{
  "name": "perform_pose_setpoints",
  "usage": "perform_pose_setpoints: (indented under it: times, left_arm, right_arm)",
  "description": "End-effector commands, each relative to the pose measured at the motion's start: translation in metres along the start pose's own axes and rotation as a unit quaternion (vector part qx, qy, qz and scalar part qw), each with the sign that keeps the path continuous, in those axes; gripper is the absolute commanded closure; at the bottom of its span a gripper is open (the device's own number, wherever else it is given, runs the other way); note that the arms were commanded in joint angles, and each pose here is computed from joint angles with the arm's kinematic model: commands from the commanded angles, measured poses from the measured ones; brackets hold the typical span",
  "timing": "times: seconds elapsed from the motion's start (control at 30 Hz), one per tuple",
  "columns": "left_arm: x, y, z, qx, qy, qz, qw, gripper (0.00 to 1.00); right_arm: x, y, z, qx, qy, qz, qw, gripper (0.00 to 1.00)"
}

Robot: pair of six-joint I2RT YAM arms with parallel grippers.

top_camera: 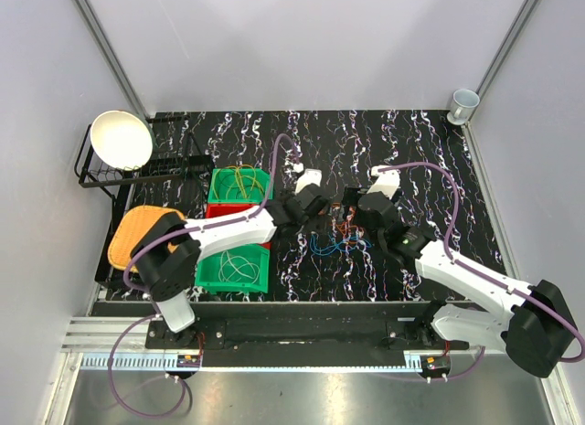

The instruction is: Untangle the cables

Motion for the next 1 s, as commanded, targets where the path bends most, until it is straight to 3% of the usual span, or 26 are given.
perform_pose_setpoints:
  times: [0.0,0.47,0.6,0.67,0.7,0.8,0.97]
  left_arm:
    - [0.003,-0.011,-0.028,-0.033,0.043,-0.010,0.998,0.09]
    - [0.031,0.016,-0.051,-0.008,0.026,0.044,0.999,0.14]
    - [0.037,0.022,-0.052,-0.003,0.024,0.052,0.998,0.25]
    - [0.039,0.024,-0.054,0.000,0.025,0.055,0.998,0.36]
    - [0.040,0.026,-0.055,0.001,0.025,0.057,0.998,0.46]
    - [0.042,0.030,-0.055,0.005,0.023,0.062,0.998,0.56]
    - [0.042,0.037,-0.052,0.006,0.019,0.068,0.997,0.59]
  right_arm:
    - [0.000,-0.012,0.002,0.022,0.001,-0.028,0.999,0.04]
    - [-0.002,-0.012,0.000,0.026,0.001,-0.031,0.999,0.05]
    - [-0.004,-0.011,-0.002,0.030,0.006,-0.035,0.999,0.07]
    - [-0.005,-0.011,-0.004,0.034,0.007,-0.038,0.999,0.07]
    - [-0.006,-0.011,-0.004,0.035,0.006,-0.039,0.999,0.07]
    - [-0.007,-0.011,-0.005,0.039,0.006,-0.042,0.998,0.07]
    - [-0.007,-0.012,-0.006,0.041,0.007,-0.044,0.998,0.07]
Point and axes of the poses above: each gripper's point midway between its finger pads, its own x axis out along the fingers, its own z axis along the line the jaws close on, y = z × x, the point moved 10 cm from there along -x, back along the fingers, and after that the axes turned 2 degrees about x, right-handed, at the moved point
